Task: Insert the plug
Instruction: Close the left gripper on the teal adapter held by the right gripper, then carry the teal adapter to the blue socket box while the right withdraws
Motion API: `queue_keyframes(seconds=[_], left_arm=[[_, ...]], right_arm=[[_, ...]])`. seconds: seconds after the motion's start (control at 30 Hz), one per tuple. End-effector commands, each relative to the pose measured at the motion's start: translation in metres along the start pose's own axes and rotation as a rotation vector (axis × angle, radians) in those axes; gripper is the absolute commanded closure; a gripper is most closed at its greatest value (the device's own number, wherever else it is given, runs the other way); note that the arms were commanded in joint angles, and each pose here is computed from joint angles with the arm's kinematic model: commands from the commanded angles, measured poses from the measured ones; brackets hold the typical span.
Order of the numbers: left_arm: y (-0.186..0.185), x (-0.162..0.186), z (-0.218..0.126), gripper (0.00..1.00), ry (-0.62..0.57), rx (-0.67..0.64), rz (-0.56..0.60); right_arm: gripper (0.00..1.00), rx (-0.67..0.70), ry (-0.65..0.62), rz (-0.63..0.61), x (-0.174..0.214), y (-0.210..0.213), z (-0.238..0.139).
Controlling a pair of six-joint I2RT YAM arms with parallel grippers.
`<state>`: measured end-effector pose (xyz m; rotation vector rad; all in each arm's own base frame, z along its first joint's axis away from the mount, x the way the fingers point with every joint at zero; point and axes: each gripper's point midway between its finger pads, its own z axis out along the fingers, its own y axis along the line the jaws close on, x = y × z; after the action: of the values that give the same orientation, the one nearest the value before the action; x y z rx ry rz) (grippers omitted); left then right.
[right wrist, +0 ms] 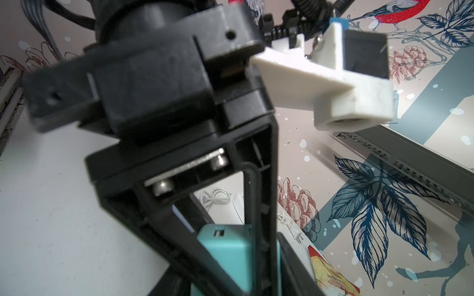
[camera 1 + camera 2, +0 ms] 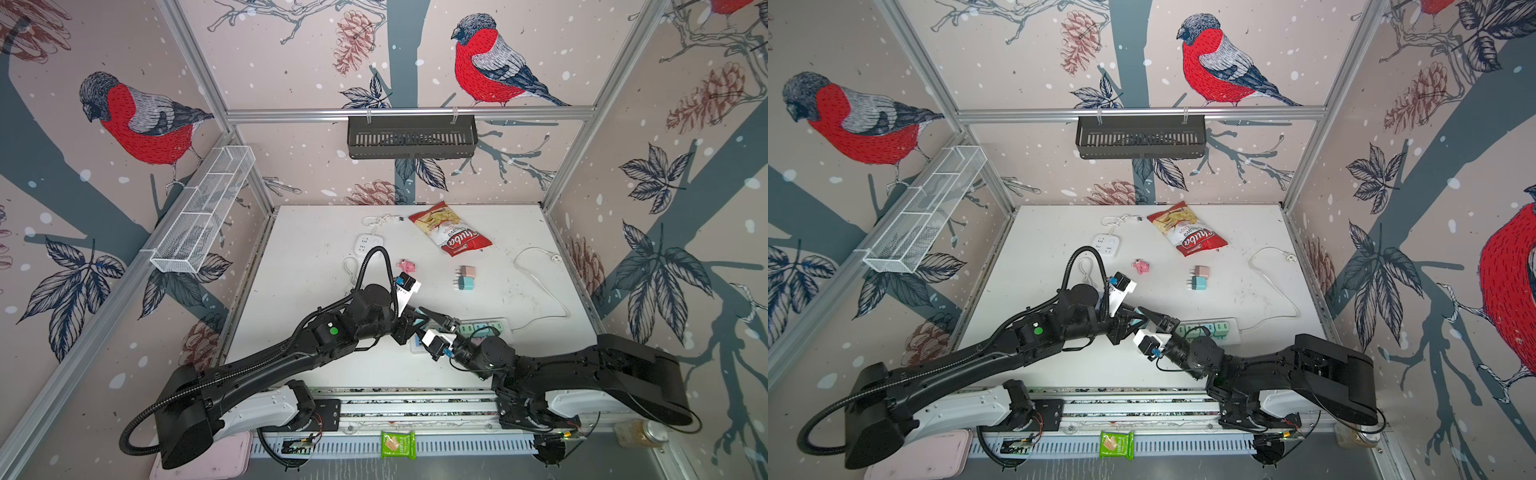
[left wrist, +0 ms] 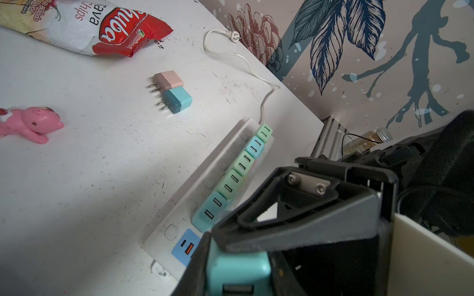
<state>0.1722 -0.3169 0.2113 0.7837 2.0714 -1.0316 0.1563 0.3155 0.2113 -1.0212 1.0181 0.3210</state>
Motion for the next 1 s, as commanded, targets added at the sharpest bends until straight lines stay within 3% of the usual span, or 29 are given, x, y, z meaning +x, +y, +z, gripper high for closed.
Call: queue_keyframes(seconds=[0.0,0.03,0.07,0.27,0.47,0.6,0.73,0.87,0.97], left_arm=[[-0.004,-0.021,-0.011,1.00,-0.050,-0.009,0.032],[-0.003,-0.032,-0.018,1.00,-0.063,-0.030,0.040],[-0.001,-0.044,-0.026,1.00,-0.069,-0.049,0.044],[0.046,-0.115,-0.065,1.00,-0.072,-0.251,0.018],[0.094,-0.157,-0.064,1.00,-0.034,-0.356,0.006],[0.095,-0.169,-0.051,1.00,-0.022,-0.316,-0.001],[0.090,-0.177,-0.045,1.00,-0.015,-0.266,0.049],[0.110,-0.152,-0.038,1.00,0.170,-0.320,0.210],[0.148,-0.134,-0.043,1.00,0.304,-0.495,0.306]], right_arm=[[0.18,0.093,-0.075,0.036,-0.016,-0.020,-0.008],[0.03,0.109,-0.086,0.037,-0.017,-0.024,-0.012],[0.00,0.129,-0.093,0.037,-0.018,-0.028,-0.016],[0.00,0.270,-0.129,0.066,-0.024,-0.064,-0.042],[0.00,0.293,-0.071,0.144,-0.011,-0.088,-0.051],[0.00,0.252,-0.115,0.208,-0.017,-0.097,-0.063],[0.00,0.334,-0.160,0.286,-0.019,-0.120,-0.081],[0.00,0.420,-0.080,0.400,0.002,-0.144,-0.080],[0.00,0.554,0.037,0.485,0.038,-0.165,-0.083]])
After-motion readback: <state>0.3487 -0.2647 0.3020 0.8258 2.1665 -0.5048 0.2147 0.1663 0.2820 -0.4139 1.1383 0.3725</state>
